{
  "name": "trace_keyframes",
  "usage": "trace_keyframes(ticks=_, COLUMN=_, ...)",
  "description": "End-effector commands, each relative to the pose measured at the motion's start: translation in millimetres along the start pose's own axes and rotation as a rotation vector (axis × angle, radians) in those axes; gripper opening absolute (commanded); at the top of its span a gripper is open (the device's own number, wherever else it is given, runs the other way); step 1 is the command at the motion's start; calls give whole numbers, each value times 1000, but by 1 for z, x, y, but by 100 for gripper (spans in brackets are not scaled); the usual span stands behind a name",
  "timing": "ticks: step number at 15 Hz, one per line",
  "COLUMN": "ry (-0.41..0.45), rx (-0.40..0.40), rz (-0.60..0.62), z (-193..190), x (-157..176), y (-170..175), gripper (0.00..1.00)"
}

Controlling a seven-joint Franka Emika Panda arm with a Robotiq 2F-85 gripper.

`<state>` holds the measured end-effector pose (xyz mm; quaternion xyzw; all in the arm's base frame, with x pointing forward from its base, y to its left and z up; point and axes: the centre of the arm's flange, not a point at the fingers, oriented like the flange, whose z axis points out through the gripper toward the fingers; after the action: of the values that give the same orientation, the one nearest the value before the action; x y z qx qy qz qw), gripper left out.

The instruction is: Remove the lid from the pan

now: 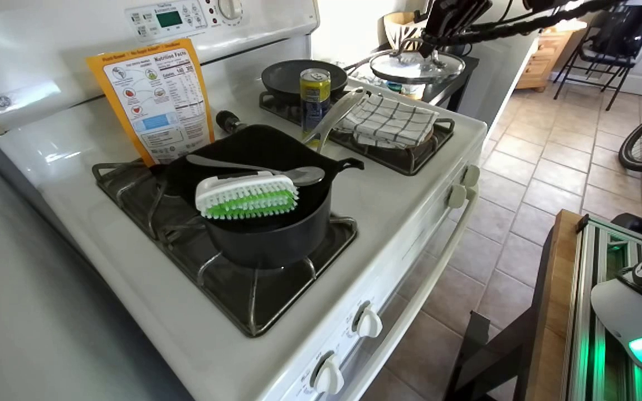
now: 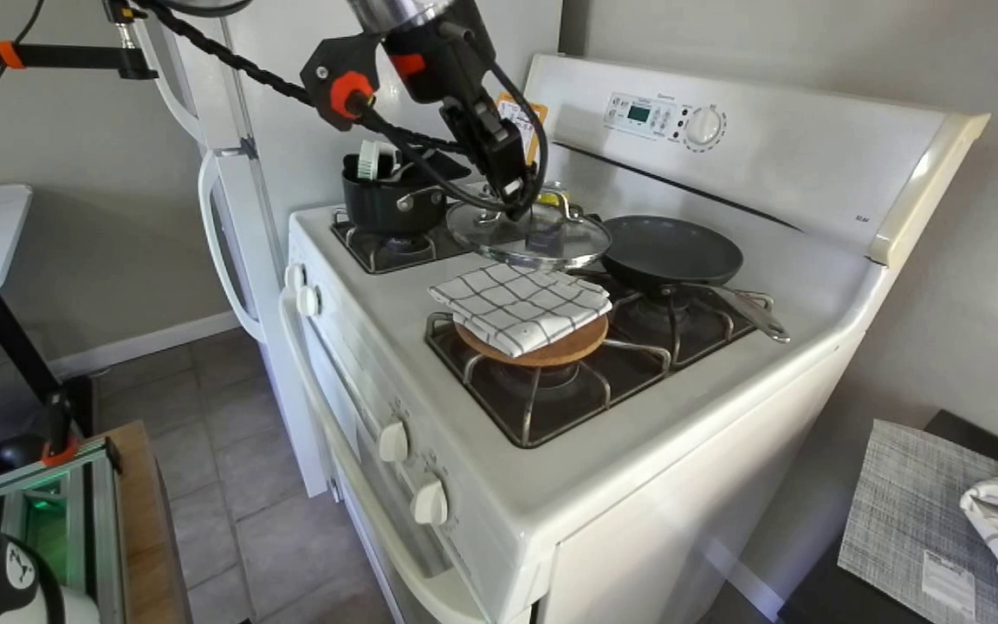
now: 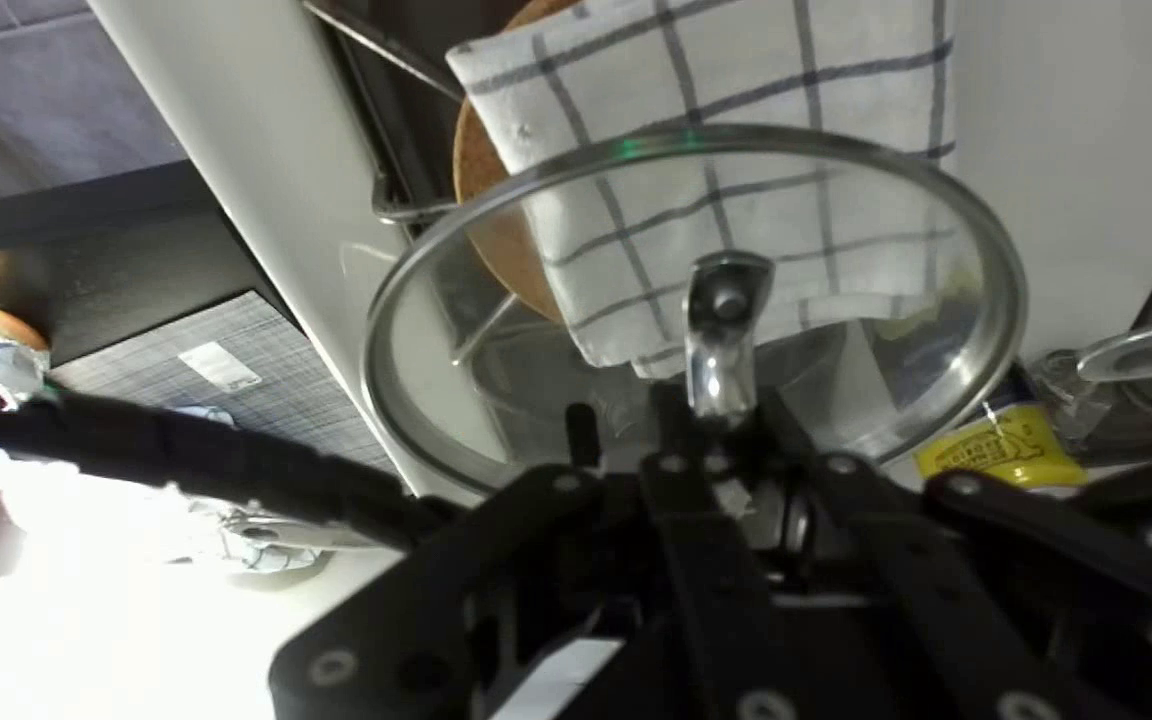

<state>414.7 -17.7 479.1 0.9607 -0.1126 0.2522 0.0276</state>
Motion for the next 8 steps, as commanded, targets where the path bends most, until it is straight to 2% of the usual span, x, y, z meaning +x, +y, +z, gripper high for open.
trace_keyframes(ticks=1, ry=43, rx=-4, rz=42, z=10, x=-22, y=-13, gripper=5)
trace_keyframes(ticks=8, ry=59, rx=-35, rz=55, z=47, x=-31, y=-25, gripper=5)
